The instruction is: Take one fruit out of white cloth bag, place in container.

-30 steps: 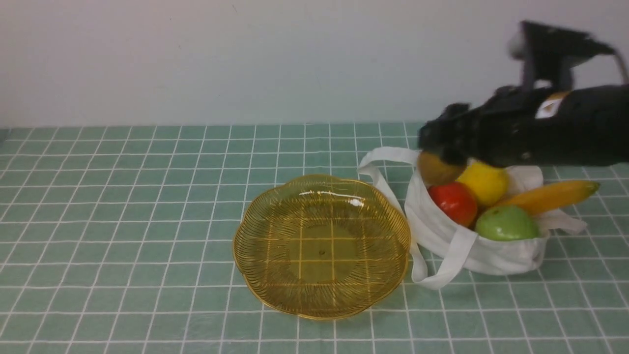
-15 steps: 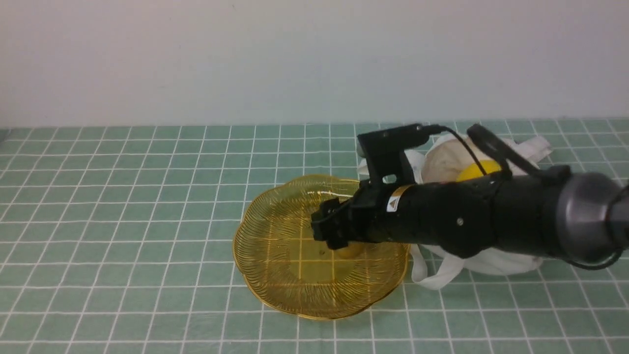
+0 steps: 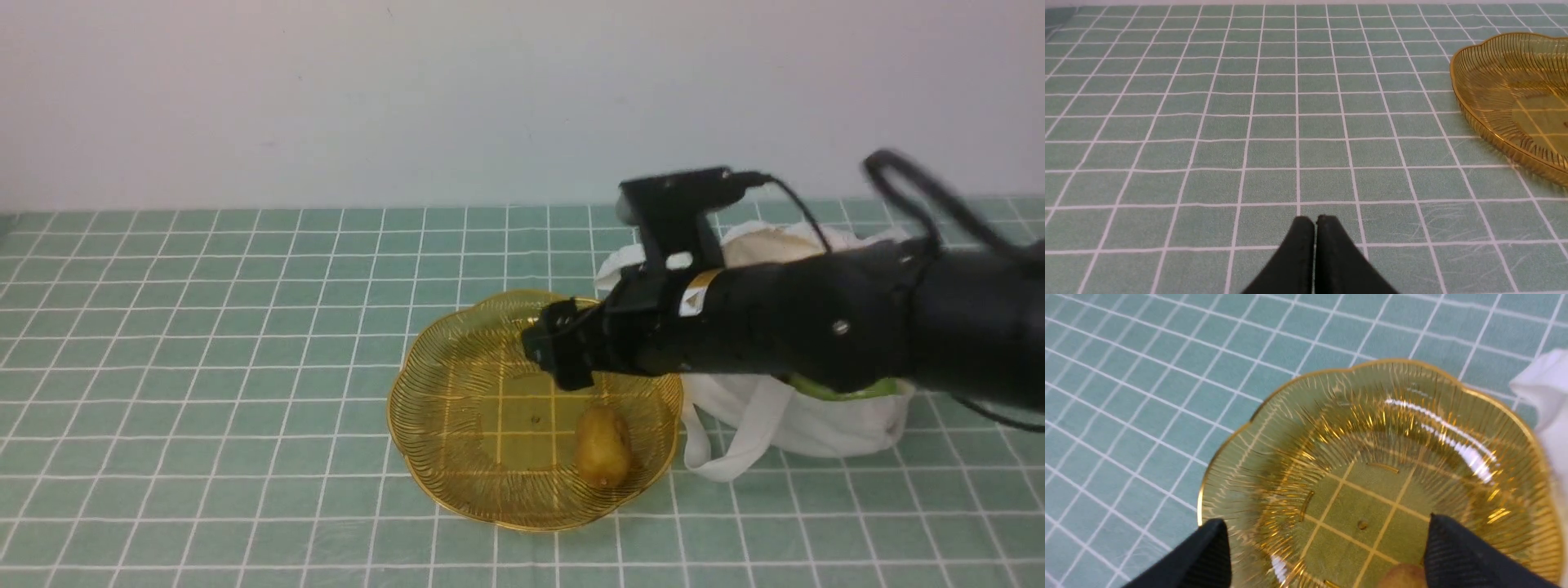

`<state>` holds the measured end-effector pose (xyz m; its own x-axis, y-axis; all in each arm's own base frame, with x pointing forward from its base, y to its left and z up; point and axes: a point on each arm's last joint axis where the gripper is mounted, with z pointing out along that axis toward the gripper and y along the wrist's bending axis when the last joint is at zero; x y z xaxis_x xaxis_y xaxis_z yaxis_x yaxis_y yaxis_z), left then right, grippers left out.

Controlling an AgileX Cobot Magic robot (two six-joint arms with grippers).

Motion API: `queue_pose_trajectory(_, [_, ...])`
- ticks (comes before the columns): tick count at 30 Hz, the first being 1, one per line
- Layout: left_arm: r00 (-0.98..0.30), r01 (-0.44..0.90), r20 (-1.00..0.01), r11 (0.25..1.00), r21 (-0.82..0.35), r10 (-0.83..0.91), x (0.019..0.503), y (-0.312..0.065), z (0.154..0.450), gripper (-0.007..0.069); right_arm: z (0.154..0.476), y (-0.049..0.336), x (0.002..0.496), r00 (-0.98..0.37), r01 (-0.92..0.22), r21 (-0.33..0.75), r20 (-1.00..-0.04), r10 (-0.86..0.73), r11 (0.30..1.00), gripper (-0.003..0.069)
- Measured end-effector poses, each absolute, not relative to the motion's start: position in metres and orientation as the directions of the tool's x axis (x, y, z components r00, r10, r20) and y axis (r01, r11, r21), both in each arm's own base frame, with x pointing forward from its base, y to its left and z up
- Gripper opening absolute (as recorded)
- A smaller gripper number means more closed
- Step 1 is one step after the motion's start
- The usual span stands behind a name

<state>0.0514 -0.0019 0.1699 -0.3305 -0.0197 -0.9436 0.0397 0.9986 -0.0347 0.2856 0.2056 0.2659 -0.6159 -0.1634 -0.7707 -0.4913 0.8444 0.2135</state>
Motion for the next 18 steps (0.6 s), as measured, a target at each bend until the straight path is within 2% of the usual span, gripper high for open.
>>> queue_pose_trajectory(4, [-0.331,0.04,-0.944,0.999,-0.035,-0.02,0.051,-0.002,0.17,-0.0008,0.314,0.167,0.257,-0.63,-0.49,0.214,-0.757,-0.174,0.845,0.0393])
queue_pose_trajectory(7, [-0.331,0.04,-0.944,0.999,-0.035,-0.02,0.051,-0.002,0.17,-0.0008,0.341,0.138,0.228,-0.662,-0.485,0.204,-0.721,-0.205,0.85,0.0233])
queue_pose_trajectory(11, [-0.331,0.04,-0.944,0.999,-0.035,-0.02,0.051,-0.002,0.17,-0.0008,0.366,0.104,0.185,-0.667,-0.495,0.138,-0.693,-0.274,0.858,0.0031])
queue_pose_trajectory(16, [-0.331,0.04,-0.944,0.999,-0.035,-0.02,0.051,-0.002,0.17,-0.0008,0.37,0.08,0.145,-0.605,-0.499,0.071,-0.742,-0.288,0.864,-0.0011])
queue_pose_trajectory(18, [-0.331,0.04,-0.944,0.999,-0.035,-0.02,0.051,-0.002,0.17,-0.0008,0.356,0.07,0.127,-0.561,-0.495,0.05,-0.781,-0.274,0.868,-0.0013])
